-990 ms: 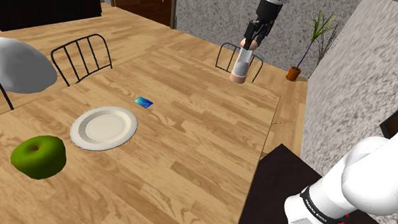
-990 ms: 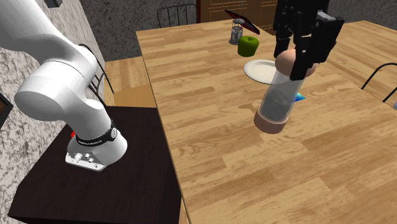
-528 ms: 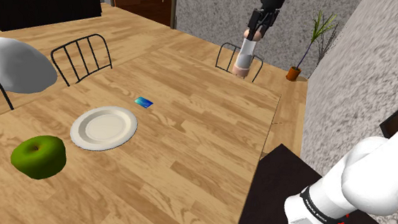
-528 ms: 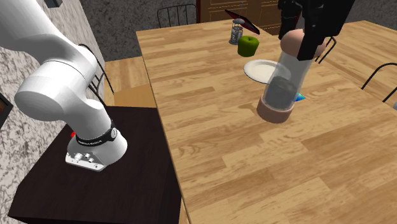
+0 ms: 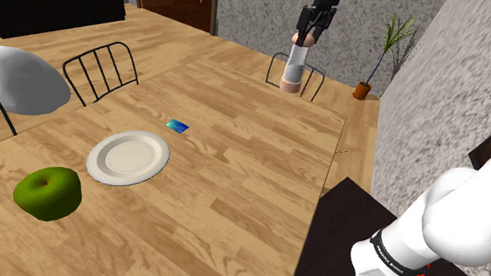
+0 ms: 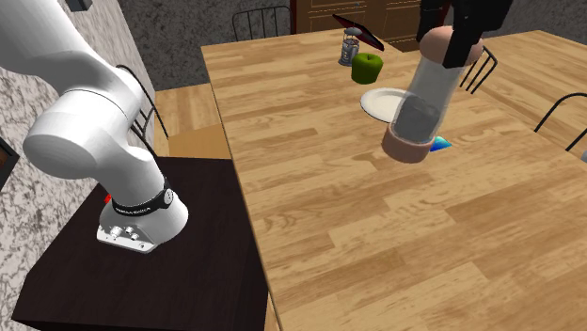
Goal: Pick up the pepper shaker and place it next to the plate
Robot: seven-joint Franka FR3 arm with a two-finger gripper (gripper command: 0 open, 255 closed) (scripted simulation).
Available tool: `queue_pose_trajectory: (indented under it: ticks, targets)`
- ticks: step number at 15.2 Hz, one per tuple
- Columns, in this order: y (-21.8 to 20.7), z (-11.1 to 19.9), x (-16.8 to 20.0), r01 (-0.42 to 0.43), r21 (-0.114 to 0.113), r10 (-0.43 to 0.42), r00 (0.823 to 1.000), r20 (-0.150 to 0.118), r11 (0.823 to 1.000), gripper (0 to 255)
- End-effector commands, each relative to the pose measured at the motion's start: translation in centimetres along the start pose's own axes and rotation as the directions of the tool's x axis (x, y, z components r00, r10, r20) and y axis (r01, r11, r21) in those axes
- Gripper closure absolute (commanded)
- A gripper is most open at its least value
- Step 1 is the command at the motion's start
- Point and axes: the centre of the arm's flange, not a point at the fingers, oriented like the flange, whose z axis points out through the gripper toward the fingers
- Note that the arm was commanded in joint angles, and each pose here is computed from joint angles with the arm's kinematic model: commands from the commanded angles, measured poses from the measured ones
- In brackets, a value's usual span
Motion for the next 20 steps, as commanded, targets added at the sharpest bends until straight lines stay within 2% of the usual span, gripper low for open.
queue_pose_trajectory:
  ticks: [1, 20]
  targets:
    - [-2.3, 1.1, 1.0, -0.001, 0.000, 0.001, 1.000, -0.001, 1.000, 255]
    - [-23.2, 11.6, 9.8, -0.001, 0.000, 0.001, 1.000, -0.001, 1.000, 255]
